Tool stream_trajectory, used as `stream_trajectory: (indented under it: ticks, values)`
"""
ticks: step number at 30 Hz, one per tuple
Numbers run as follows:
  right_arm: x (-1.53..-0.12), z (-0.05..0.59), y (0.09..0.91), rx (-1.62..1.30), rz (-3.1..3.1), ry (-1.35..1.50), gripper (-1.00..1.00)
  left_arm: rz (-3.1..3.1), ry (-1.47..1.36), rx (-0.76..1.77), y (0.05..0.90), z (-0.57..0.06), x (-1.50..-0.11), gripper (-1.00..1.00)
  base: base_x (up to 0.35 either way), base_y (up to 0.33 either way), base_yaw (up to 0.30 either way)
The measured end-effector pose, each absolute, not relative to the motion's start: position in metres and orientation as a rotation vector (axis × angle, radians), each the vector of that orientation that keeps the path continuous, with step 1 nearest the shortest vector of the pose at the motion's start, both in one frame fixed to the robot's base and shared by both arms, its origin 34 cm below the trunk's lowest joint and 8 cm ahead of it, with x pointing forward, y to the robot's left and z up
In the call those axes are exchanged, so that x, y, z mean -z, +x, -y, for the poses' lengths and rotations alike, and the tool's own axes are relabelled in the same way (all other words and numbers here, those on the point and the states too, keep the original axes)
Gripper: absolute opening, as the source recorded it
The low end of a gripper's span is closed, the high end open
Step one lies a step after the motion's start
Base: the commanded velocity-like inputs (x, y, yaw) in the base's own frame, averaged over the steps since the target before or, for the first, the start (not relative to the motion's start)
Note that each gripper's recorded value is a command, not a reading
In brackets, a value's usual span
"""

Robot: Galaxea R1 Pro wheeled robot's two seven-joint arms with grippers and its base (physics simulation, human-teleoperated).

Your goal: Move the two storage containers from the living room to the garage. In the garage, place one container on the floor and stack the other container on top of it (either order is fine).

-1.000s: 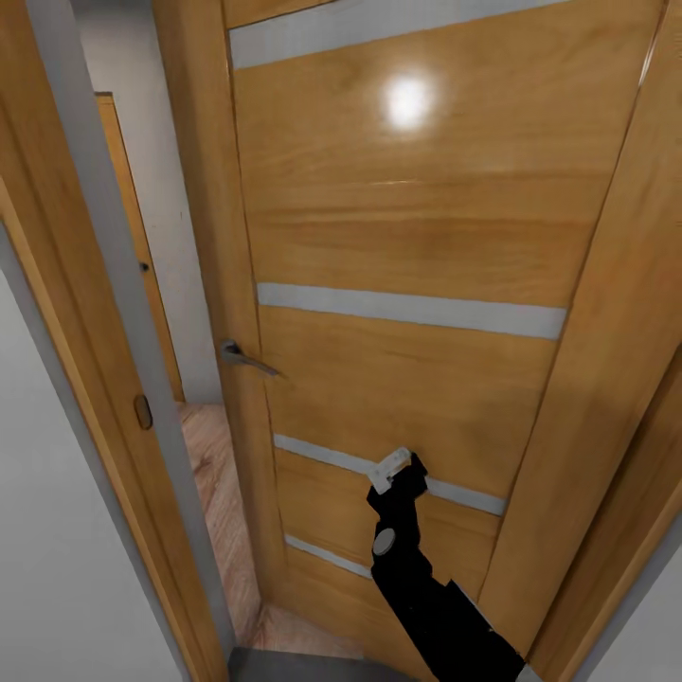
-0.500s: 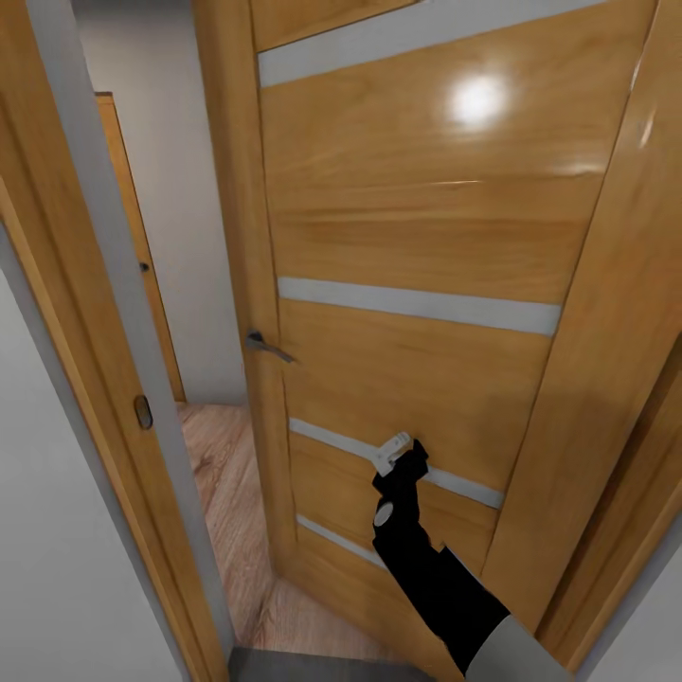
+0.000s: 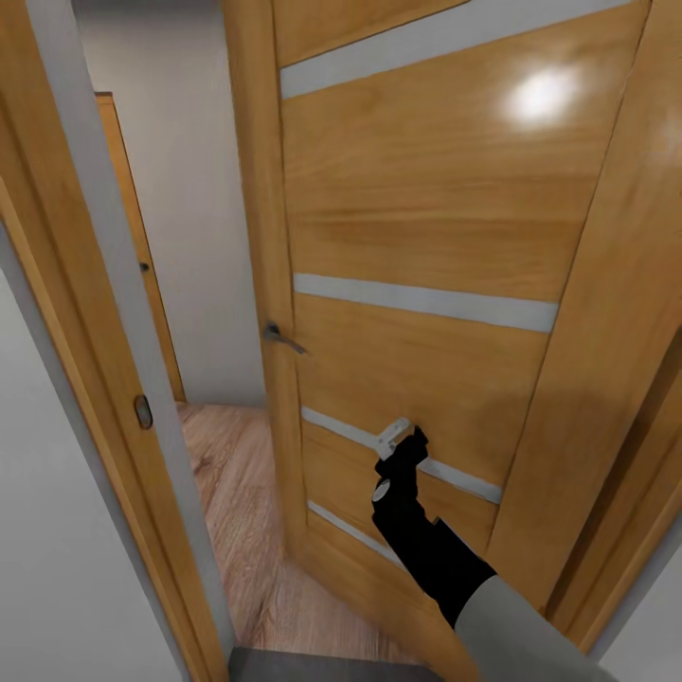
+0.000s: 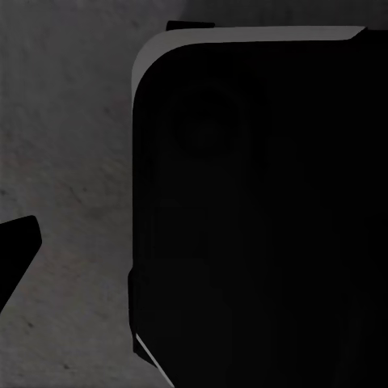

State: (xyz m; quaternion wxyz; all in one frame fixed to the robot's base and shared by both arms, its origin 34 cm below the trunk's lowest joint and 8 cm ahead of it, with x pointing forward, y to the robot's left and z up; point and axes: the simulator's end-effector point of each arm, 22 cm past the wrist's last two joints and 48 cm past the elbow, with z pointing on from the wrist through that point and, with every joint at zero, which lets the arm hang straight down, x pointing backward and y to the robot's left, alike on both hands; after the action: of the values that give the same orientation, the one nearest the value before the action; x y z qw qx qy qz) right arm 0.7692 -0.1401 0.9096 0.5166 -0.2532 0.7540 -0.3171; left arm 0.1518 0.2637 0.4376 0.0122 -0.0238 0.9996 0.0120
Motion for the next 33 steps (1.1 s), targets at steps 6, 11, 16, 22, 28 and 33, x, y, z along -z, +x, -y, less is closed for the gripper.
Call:
stream_trajectory:
  ticks: [6,11,16,22,28,33]
  values:
    - [-0.9,0.149,0.782,0.725,-1.894,-0.573,1.0,-3.116,-0.074,-0.037,0.152,-0.264,-0.438,1.0,0.0,0.0,0.0]
    - [-0.904,0.163,0.796,0.758,-1.924,-0.556,1.0,-3.116,-0.074,-0.037,0.152,-0.264,-0.438,1.0,0.0,0.0,0.0]
    - [-0.908,0.168,0.798,0.779,-1.917,-0.529,1.0,-3.116,-0.074,-0.037,0.152,-0.264,-0.438,1.0,0.0,0.0,0.0]
    - [-0.917,0.181,0.809,0.803,-1.936,-0.497,1.0,-3.116,-0.074,-0.037,0.152,-0.264,-0.438,1.0,0.0,0.0,0.0]
    - [-0.94,0.175,0.812,0.796,-1.888,-0.467,1.0,-3.116,-0.074,-0.037,0.152,-0.264,-0.438,1.0,0.0,0.0,0.0]
    - [-0.97,0.15,0.813,0.738,-1.835,-0.443,1.0,-3.116,-0.075,-0.037,0.152,-0.264,-0.438,1.0,0.0,0.0,0.0]
